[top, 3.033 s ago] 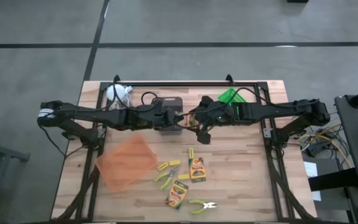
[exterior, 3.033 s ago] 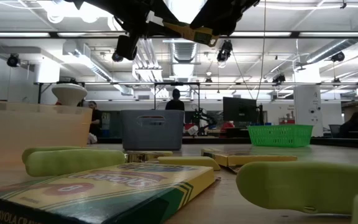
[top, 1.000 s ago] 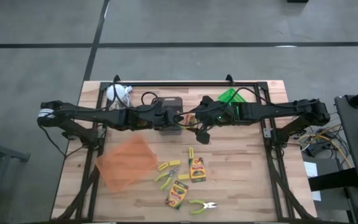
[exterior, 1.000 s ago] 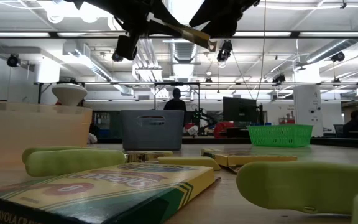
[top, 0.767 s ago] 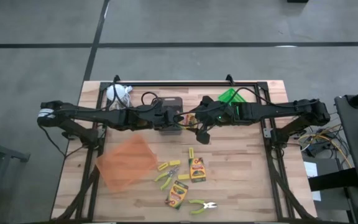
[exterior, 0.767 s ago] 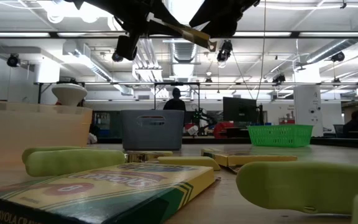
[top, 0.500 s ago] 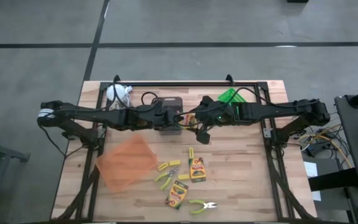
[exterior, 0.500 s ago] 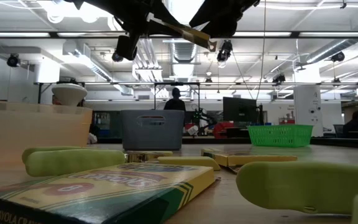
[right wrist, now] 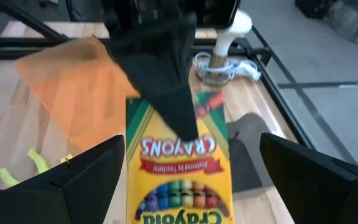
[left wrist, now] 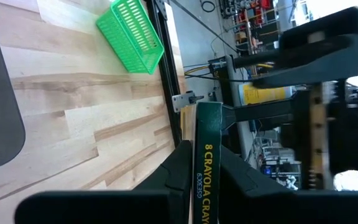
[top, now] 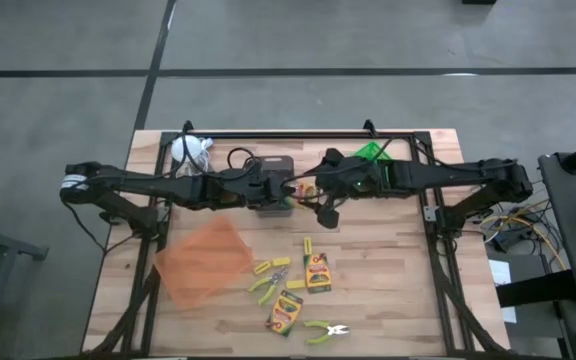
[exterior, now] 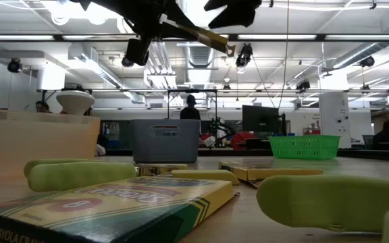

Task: Pick & Place School Supplies
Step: Put the pack of crayons into the orange bin

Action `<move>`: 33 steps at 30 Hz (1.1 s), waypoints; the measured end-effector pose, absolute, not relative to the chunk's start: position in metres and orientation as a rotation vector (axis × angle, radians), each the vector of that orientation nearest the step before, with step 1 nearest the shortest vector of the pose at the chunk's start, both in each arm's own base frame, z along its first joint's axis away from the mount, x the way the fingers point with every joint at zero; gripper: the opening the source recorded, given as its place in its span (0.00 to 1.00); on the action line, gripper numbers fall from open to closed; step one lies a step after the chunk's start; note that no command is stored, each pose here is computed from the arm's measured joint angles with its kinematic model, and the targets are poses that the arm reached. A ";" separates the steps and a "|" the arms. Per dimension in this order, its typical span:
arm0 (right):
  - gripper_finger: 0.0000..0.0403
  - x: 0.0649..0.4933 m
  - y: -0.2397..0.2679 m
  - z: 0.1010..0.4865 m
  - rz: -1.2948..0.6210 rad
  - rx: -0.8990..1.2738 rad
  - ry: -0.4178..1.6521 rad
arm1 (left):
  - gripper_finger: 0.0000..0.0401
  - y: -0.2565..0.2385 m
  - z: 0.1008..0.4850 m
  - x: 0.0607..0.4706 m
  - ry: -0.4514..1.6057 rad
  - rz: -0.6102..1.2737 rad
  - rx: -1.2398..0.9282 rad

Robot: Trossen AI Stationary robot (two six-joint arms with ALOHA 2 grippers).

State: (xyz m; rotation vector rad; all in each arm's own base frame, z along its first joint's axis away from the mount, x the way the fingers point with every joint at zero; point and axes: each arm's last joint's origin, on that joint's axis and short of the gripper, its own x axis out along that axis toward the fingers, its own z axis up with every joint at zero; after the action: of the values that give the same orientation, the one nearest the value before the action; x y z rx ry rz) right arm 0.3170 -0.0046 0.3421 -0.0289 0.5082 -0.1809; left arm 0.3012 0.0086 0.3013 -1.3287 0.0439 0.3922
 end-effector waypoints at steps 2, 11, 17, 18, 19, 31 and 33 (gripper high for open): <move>0.92 0.317 -0.005 0.349 -0.178 -0.040 0.489 | 0.10 0.009 0.301 0.301 0.046 0.393 -1.328; 0.92 0.315 -0.005 0.382 -0.159 -0.132 0.428 | 0.10 0.009 0.300 0.301 0.055 0.396 -1.308; 0.92 0.311 -0.005 0.391 -0.152 -0.156 0.467 | 0.11 0.009 0.300 0.301 0.059 0.396 -1.284; 0.92 0.310 -0.005 0.390 -0.151 -0.157 0.478 | 0.11 0.009 0.301 0.300 0.058 0.394 -1.279; 0.92 0.310 -0.005 0.390 -0.150 -0.158 0.487 | 0.11 0.009 0.302 0.299 0.059 0.390 -1.272; 0.92 0.306 -0.005 0.383 -0.148 -0.161 0.559 | 0.11 0.012 0.324 0.265 0.087 0.410 -1.180; 0.92 0.306 -0.005 0.383 -0.147 -0.162 0.566 | 0.11 0.012 0.326 0.255 0.113 0.439 -1.167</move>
State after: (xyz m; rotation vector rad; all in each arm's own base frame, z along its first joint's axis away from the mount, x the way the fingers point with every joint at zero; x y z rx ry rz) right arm 0.3062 -0.0047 0.3828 -0.1619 0.5662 -0.1475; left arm 0.2551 0.0121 0.3261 -1.1667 0.1133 0.4395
